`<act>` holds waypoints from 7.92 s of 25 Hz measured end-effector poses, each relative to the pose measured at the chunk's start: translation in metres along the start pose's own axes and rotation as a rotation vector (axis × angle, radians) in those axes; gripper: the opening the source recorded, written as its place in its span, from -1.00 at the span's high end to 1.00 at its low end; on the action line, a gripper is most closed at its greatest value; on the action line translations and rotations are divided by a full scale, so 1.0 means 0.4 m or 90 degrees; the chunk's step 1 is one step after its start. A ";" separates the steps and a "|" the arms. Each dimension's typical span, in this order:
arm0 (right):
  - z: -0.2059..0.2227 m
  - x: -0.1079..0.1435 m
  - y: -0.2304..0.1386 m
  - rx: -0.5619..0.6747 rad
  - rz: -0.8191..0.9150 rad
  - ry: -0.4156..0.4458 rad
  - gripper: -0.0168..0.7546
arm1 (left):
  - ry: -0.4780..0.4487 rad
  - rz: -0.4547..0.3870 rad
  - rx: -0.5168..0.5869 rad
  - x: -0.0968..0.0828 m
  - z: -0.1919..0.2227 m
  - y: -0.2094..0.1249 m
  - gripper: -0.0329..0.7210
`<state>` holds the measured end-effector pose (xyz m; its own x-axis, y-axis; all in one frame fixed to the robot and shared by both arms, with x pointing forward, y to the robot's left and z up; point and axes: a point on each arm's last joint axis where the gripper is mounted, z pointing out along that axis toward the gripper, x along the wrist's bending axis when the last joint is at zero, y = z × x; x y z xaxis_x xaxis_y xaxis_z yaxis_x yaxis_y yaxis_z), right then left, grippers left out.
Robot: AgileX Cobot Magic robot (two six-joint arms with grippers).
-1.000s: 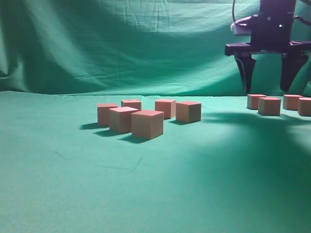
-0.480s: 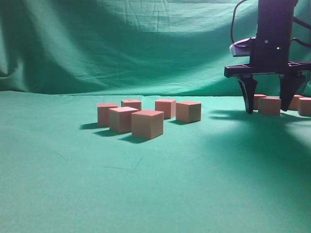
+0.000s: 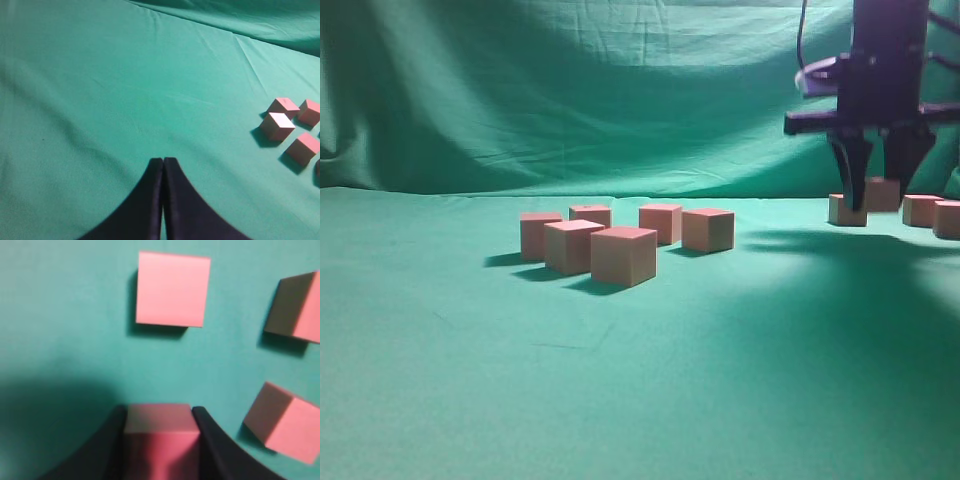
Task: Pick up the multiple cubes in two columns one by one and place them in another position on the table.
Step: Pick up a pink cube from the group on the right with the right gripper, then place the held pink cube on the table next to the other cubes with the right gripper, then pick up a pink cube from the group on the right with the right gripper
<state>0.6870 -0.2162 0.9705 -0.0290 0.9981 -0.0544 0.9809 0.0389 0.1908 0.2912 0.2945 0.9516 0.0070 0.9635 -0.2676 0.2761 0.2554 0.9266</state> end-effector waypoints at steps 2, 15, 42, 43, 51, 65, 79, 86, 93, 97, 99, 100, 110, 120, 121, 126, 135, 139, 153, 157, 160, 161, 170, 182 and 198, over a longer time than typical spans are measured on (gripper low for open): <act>-0.061 0.006 -0.006 -0.020 -0.005 0.004 0.26 | 0.000 0.000 0.000 0.000 0.000 0.000 0.91; -0.397 0.051 -0.156 -0.118 -0.072 0.037 0.26 | 0.000 0.000 0.000 0.000 0.000 0.000 0.91; -0.203 0.370 -0.503 -0.026 -0.362 0.176 0.26 | 0.000 0.000 0.000 0.000 0.000 0.000 0.91; -0.190 0.375 -0.500 -0.023 -0.351 0.174 0.26 | 0.000 0.000 0.000 0.000 0.000 0.000 0.91; -0.109 0.407 -0.481 -0.019 -0.302 0.171 0.26 | 0.000 0.000 0.000 0.000 0.000 0.000 0.91; -0.028 0.420 -0.466 -0.028 -0.305 0.132 0.26 | 0.000 0.000 0.000 0.000 0.000 0.000 0.91; -0.027 0.420 -0.456 -0.055 -0.317 0.124 0.26 | 0.000 0.000 0.000 0.000 0.000 0.000 0.91; -0.025 0.418 -0.457 -0.049 -0.311 0.120 0.26 | 0.000 0.000 0.000 0.000 0.000 0.000 0.91; -0.016 0.420 -0.458 -0.042 -0.312 0.117 0.26 | 0.000 0.000 0.000 0.000 0.000 0.000 0.91; -0.012 0.421 -0.459 -0.038 -0.313 0.115 -0.23 | 0.000 0.000 0.000 0.000 0.000 0.000 0.91; -0.016 0.422 -0.456 -0.030 -0.313 0.110 -0.52 | 0.000 0.000 0.000 0.000 0.000 0.000 0.91; -0.021 0.423 -0.453 -0.024 -0.313 0.107 -0.65 | 0.000 0.000 0.000 0.000 0.000 0.000 0.91; -0.190 0.444 -0.376 0.020 -0.330 0.065 -0.79 | 0.000 0.000 0.000 0.000 0.000 0.000 0.91; -0.355 0.355 -0.294 -0.125 -0.350 -0.053 -0.53 | 0.000 0.000 0.000 0.000 0.000 0.000 0.91; -0.368 0.328 -0.283 -0.134 -0.332 -0.056 -0.53 | 0.000 0.000 0.000 0.000 0.000 0.000 0.91; -0.386 0.162 -0.211 -0.142 -0.211 -0.088 -0.47 | 0.000 0.000 0.000 0.000 0.000 0.000 0.91; -0.238 -0.170 -0.173 -0.006 0.064 -0.138 -0.47 | 0.000 0.000 0.000 0.000 0.000 0.000 0.91; -0.166 -0.213 -0.170 0.020 0.130 -0.087 -0.47 | 0.000 0.000 0.000 0.000 0.000 0.000 0.91; 0.003 -0.154 -0.092 -0.057 0.109 -0.030 -0.47 | 0.000 0.000 0.000 0.000 0.000 0.000 0.91; 0.027 -0.156 -0.075 -0.061 0.102 -0.040 -0.47 | 0.000 0.000 0.000 0.000 0.000 0.000 0.91; 0.043 -0.154 -0.062 -0.073 0.116 -0.037 -0.47 | 0.000 0.000 0.000 0.000 0.000 0.000 0.91; 0.048 -0.154 -0.059 -0.076 0.119 -0.038 -0.47 | 0.000 0.000 0.000 0.000 0.000 0.000 0.91; 0.077 -0.151 -0.053 -0.080 0.122 -0.036 -0.20 | 0.000 0.000 0.000 0.000 0.000 0.000 0.91; 0.054 -0.156 -0.043 -0.036 0.132 -0.052 0.26 | 0.000 0.000 0.000 0.000 0.000 0.000 0.91; -0.362 -0.042 -0.133 -0.112 0.046 -0.031 0.26 | 0.000 0.000 0.000 0.000 0.000 0.000 0.91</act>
<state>0.6073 -0.2282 1.1033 0.0532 0.9953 -0.0815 0.9312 -0.0199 0.3640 0.2912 0.2945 0.9516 0.0070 0.9635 -0.2676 0.2761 0.2554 0.9266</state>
